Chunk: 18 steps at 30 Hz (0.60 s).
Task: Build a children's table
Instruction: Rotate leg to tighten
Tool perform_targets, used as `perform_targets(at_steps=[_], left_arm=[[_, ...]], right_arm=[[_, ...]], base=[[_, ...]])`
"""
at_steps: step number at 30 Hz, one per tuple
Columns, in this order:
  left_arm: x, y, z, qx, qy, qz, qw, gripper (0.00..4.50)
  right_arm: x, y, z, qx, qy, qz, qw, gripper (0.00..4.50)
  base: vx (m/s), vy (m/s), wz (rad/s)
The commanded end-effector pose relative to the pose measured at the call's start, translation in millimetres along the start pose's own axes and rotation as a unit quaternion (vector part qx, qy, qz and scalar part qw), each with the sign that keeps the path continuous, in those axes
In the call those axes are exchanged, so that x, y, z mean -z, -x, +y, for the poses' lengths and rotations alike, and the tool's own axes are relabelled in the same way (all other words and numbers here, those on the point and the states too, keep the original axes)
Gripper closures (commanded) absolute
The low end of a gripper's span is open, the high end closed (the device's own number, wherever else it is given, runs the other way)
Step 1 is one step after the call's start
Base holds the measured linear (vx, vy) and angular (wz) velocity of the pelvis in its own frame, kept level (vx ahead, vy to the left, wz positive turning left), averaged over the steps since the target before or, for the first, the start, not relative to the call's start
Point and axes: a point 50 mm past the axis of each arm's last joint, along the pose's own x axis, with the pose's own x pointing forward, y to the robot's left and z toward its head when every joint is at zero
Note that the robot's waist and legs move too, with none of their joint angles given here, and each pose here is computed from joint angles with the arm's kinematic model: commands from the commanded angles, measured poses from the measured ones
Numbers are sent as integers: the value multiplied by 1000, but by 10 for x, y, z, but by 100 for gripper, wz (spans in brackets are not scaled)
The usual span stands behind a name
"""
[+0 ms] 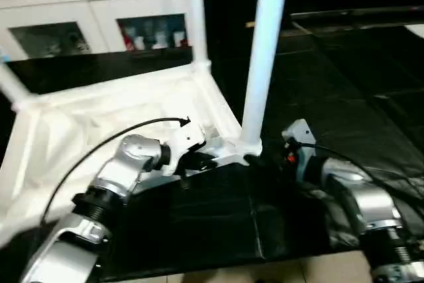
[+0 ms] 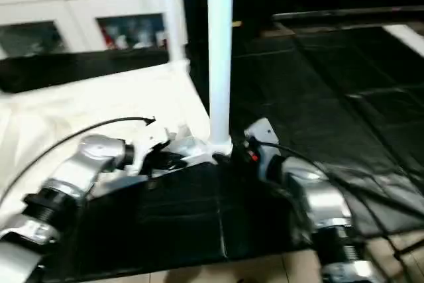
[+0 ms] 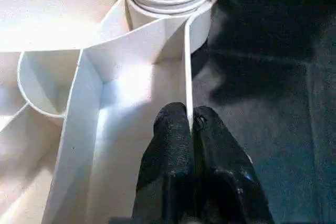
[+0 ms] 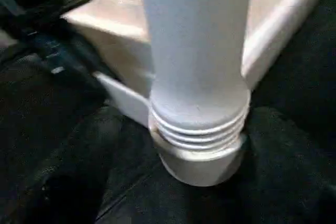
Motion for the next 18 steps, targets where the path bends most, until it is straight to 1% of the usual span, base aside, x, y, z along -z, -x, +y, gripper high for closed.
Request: perform_targets(at_steps=[1,2,3,5,7,8,9,10,11,14,18], left_arm=[[-6,37,-16,19,-16,3,1000,450],[-9,43,-10,17,-14,-2,1000,450],[-9,43,-10,17,-14,-2,1000,450],[-33,32,6,7,1,-24,1000,450],[-52,3,-25,19,17,-50,998,450],[-52,-4,-33,23,22,-55,998,450],[-49,-8,-37,25,24,-57,998,423],[-47,-9,-38,25,24,-57,998,406],[-42,-13,-41,26,23,-57,998,406],[-10,-25,-25,15,19,-46,999,375],[12,-36,-13,9,25,-46,999,375]], right_arm=[[-42,87,23,-42,16,-3,999,32],[-47,119,17,-52,24,-2,998,15],[-47,119,17,-52,24,-2,998,15],[-53,148,6,-57,32,-3,998,10],[-71,145,15,-59,31,-11,998,5],[-76,142,21,-61,32,-14,998,5],[-79,141,26,-63,31,-16,997,1],[-78,141,28,-64,31,-16,997,0],[-76,140,33,-65,31,-16,997,0],[-50,152,55,-78,33,-8,996,0],[-40,165,48,-81,33,-8,996,0]], base=[[0,0,0],[0,0,0],[0,0,0],[0,0,0],[0,0,0],[0,0,0],[0,0,0],[0,0,0],[0,0,0],[0,0,0],[0,0,0]])
